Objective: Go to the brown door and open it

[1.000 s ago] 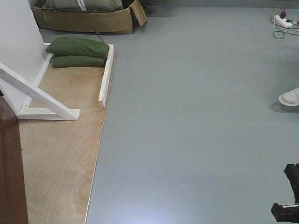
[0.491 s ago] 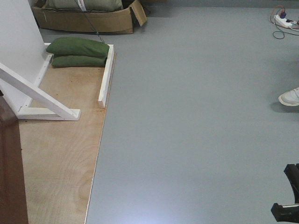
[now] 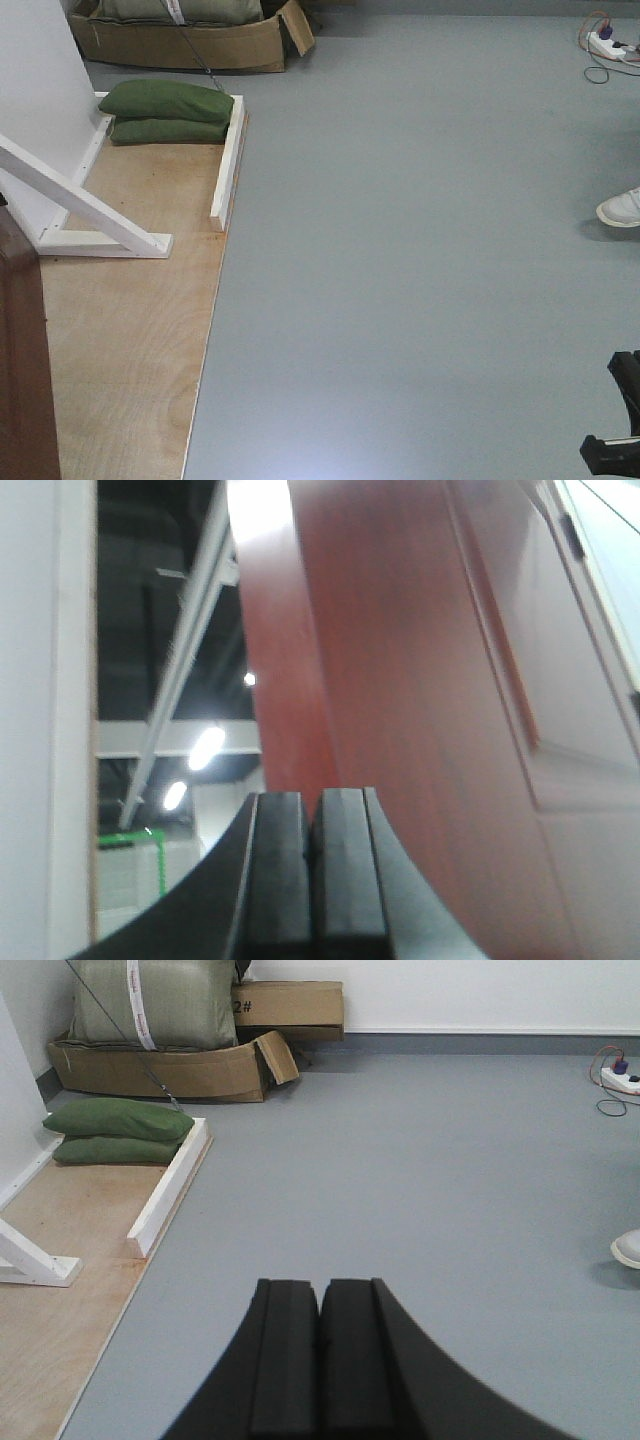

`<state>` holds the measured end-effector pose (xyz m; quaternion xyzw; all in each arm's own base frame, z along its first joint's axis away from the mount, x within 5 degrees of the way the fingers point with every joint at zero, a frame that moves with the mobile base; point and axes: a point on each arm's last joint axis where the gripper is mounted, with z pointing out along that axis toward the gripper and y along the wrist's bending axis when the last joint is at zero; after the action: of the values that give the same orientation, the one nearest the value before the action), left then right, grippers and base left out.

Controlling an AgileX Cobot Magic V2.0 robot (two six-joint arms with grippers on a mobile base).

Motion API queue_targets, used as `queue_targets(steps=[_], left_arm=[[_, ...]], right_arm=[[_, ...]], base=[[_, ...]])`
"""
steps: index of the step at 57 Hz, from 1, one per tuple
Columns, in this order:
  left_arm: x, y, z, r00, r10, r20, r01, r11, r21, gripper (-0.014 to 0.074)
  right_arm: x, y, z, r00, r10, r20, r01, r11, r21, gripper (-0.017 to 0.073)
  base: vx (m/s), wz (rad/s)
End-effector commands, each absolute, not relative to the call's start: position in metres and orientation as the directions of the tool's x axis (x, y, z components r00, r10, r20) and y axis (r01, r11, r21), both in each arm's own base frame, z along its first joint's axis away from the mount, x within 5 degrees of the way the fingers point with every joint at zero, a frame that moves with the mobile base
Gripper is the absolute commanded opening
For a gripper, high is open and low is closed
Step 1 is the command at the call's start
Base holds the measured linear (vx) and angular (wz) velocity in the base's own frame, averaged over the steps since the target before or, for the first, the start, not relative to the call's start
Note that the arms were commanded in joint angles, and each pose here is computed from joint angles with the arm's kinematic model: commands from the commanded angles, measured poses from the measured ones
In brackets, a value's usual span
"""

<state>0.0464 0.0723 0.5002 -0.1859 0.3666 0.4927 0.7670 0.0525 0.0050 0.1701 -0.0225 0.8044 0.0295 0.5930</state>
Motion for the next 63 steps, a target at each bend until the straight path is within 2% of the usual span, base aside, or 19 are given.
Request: queue_targets(steps=[1,11,21,25,35,39,43,52,63], left_arm=[[0.04,0.071,0.512,0.231,0.694,-0.682,-0.925,0.373,0.067,0.0067],[0.041,0.077,0.511,0.077,0.732,-0.677,-0.957,0.244,0.156,0.0067],[0.032,0.083,0.51,-0.009,0.724,-0.69,-0.985,0.114,0.132,0.0067],[0.024,0.086,0.51,-0.002,0.707,-0.707,-0.996,0.06,0.063,0.0067],[-0.003,0.095,0.499,0.1,0.612,-0.785,-0.973,-0.106,-0.206,0.0067],[-0.01,0.102,0.49,0.11,0.549,-0.829,-0.941,-0.212,-0.265,0.0067],[-0.013,0.108,0.482,0.134,0.487,-0.863,-0.914,-0.276,-0.298,0.0067],[-0.005,0.121,0.473,0.181,0.414,-0.892,-0.913,-0.267,-0.309,0.0067],[0.005,0.137,0.466,0.15,0.373,-0.916,-0.915,-0.297,-0.271,0.0067]], right_arm=[[0.054,0.005,0.176,-0.219,-0.006,-0.976,-0.071,0.997,0.01,0.0],[0.054,0.005,0.176,-0.219,-0.006,-0.976,-0.071,0.997,0.01,0.0],[0.054,0.005,0.176,-0.219,-0.006,-0.976,-0.071,0.997,0.01,0.0],[0.054,0.005,0.176,-0.219,-0.006,-0.976,-0.071,0.997,0.01,0.0],[0.054,0.005,0.176,-0.219,-0.006,-0.976,-0.071,0.997,0.01,0.0],[0.054,0.005,0.176,-0.219,-0.006,-0.976,-0.071,0.997,0.01,0.0],[0.054,0.005,0.176,-0.219,-0.006,-0.976,-0.071,0.997,0.01,0.0],[0.054,0.005,0.176,-0.219,-0.006,-0.976,-0.071,0.997,0.01,0.0],[0.054,0.005,0.176,-0.219,-0.006,-0.976,-0.071,0.997,0.01,0.0]], base=[[0.0,0.0],[0.0,0.0],[0.0,0.0],[0.0,0.0],[0.0,0.0],[0.0,0.0],[0.0,0.0],[0.0,0.0],[0.0,0.0]])
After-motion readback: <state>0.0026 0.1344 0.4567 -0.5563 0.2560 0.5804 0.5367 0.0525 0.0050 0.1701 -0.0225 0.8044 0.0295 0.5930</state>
